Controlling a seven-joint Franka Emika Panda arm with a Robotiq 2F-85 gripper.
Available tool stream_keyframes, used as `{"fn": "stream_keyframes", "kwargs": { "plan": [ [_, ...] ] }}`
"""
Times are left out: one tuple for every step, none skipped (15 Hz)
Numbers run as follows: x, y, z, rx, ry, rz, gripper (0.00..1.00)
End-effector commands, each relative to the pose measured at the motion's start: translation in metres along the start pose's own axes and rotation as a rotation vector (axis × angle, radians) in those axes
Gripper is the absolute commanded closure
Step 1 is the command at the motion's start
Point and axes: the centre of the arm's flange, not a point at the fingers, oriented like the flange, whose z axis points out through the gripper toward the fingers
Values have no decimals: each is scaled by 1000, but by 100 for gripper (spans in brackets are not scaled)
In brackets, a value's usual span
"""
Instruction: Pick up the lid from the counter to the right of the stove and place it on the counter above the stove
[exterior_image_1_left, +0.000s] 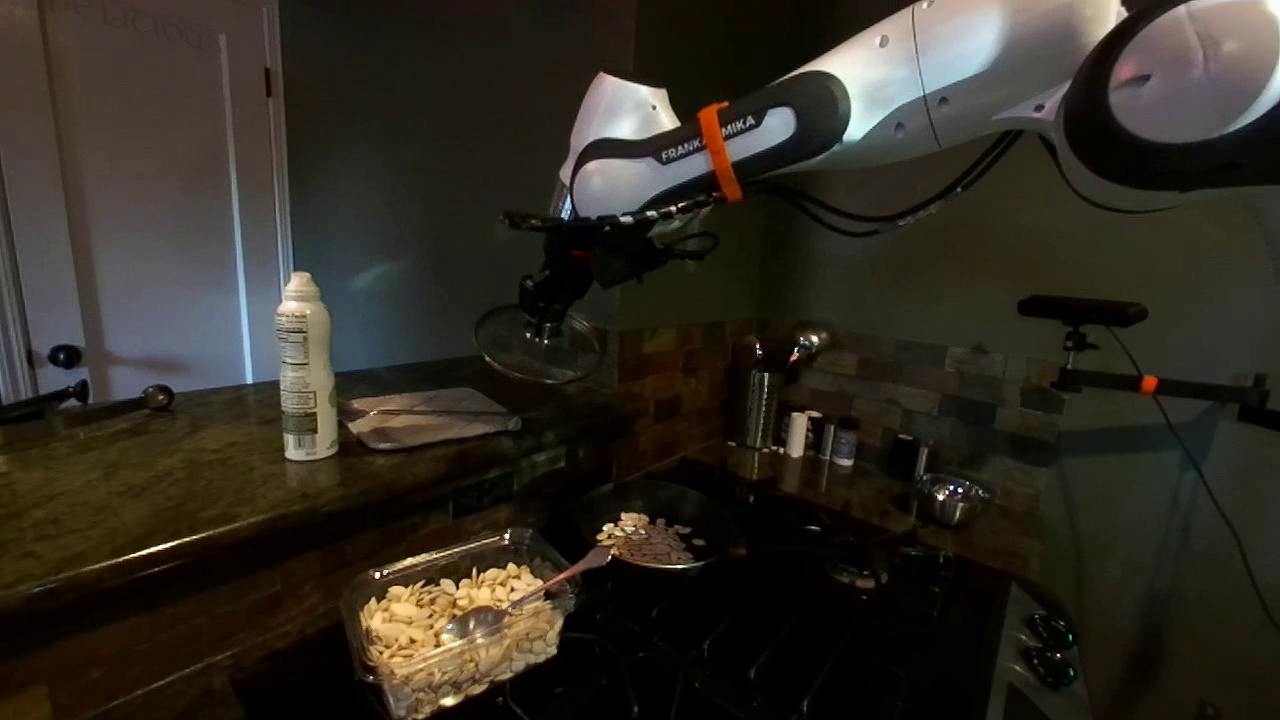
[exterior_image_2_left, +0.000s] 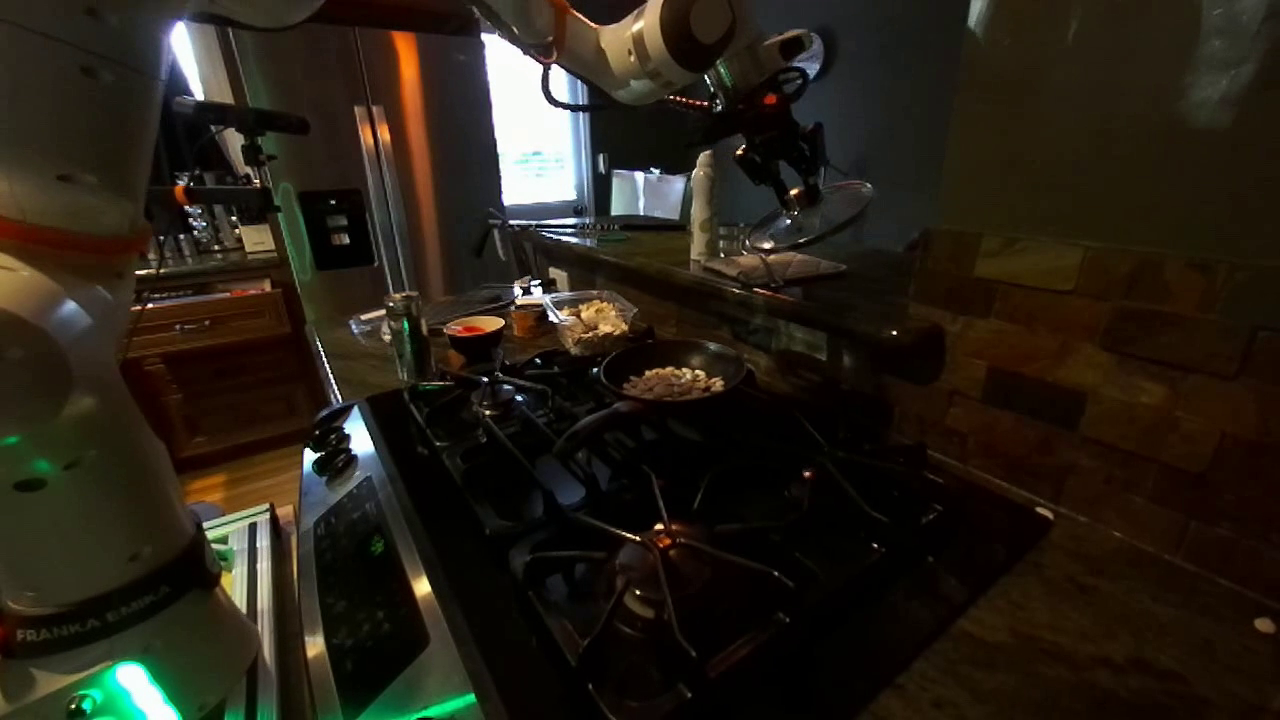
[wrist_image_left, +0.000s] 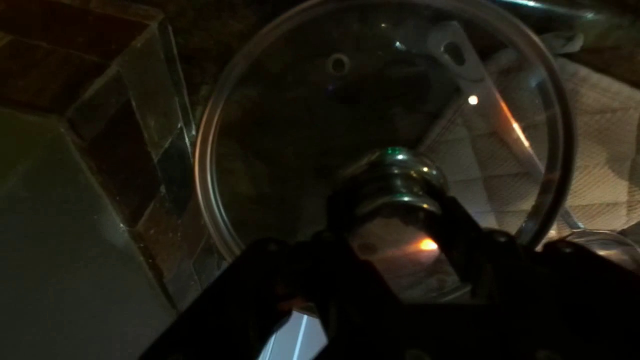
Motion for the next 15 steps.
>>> {"fn": "stream_keyframes", "kwargs": {
  "plan": [
    [36, 4, 26, -84, 25, 98, 77],
    [43, 5, 31, -94, 20, 115, 77],
    [52, 5, 36, -97, 18, 124, 77],
    [59, 3, 40, -93, 10, 128, 77],
    [66, -1, 43, -83, 0, 123, 77],
    [72, -3, 46, -73, -13, 123, 77],
    [76, -5, 50, -73, -29, 126, 77],
    [82, -7, 55, -73, -46, 127, 77],
    [85, -8, 59, -81, -58, 123, 77],
    [88, -9, 63, -83, -69, 115, 77],
    [89, -7, 68, -92, -76, 107, 77],
    [90, -6, 71, -89, -84, 108, 77],
    [90, -6, 77, -88, -93, 103, 77],
    [91, -6, 81, -88, -98, 97, 77],
    [90, -7, 87, -87, -105, 89, 77]
  ]
}}
